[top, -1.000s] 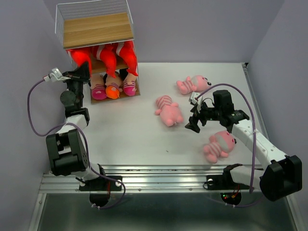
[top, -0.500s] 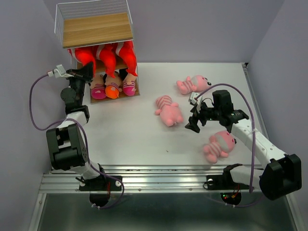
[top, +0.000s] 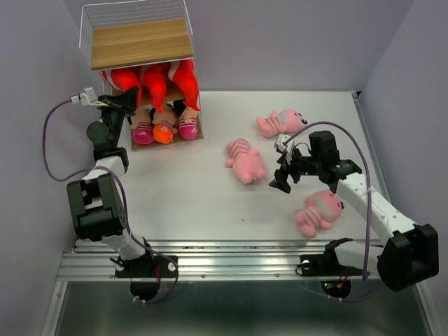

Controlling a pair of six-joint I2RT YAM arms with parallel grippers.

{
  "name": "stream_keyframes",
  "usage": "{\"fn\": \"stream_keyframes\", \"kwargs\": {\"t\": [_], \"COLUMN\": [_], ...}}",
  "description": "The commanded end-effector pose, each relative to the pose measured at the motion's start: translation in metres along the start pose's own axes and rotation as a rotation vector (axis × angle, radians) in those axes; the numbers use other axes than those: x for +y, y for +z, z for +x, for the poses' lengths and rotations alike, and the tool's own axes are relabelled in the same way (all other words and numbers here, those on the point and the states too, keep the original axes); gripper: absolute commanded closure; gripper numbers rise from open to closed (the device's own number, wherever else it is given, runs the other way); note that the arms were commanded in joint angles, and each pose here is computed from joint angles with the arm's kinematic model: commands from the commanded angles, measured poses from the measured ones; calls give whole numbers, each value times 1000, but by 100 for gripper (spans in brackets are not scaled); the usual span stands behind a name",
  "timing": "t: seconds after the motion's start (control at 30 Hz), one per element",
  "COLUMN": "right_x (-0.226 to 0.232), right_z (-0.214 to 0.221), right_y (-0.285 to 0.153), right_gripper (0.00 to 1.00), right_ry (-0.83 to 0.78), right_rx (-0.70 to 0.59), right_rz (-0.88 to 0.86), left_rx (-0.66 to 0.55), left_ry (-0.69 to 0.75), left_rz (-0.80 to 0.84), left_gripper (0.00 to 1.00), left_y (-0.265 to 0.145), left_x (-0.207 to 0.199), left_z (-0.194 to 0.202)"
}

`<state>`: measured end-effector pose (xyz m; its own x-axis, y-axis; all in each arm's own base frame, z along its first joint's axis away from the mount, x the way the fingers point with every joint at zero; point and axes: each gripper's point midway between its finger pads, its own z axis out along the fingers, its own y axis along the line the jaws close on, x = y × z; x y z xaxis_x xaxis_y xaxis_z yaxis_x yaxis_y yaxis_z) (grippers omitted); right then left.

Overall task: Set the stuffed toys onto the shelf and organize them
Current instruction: Place the stuffed toy onto shelf

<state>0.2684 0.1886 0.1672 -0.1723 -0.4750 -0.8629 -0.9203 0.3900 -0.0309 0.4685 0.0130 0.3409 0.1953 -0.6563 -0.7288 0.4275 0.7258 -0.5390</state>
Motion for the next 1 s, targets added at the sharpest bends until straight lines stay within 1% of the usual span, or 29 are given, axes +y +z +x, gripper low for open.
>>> {"fn": "stream_keyframes", "kwargs": {"t": [0.0,0.2,0.3,0.37,0.6,0.7,0.77,0.8,0.87,0.9,0.97], "right_x": [-1,-1,-1,-1,-1,-1,0,0,0,0,-1], "right_z": [-1,-1,-1,-1,-2,-2,-2,-2,-2,-2,-2], "right_y": [3,3,3,3,3,2,2,2,2,2,2], "right_gripper": [0,0,0,0,0,0,0,0,0,0,0], "right_ry": [-35,-36,-34,-35,-40,-41,-40,-41,-41,-42,-42], "right_rx": [-13,-13,-12,-13,-15,-16,-16,-17,-17,-17,-17], "right_rz": [4,4,3,4,5,6,4,4,4,6,6], "left_rx": [-62,-11,2,24,33,42,40,44,46,53,46], "left_ry": [68,41,43,46,36,33,33,30,27,24,25], "left_rz": [16,-113,-135,-176,-252,-291,-303,-311,-326,-339,-356], "left_gripper": [100,100,100,100,99,89,85,78,73,68,63], "left_y": [9,2,-4,-15,-29,-35,-36,-38,-40,-43,-46], "left_x": [-10,14,16,23,33,37,37,38,40,42,44], "left_z": [-30,-18,-14,-5,-7,-6,-9,-9,-9,-6,-8]}}
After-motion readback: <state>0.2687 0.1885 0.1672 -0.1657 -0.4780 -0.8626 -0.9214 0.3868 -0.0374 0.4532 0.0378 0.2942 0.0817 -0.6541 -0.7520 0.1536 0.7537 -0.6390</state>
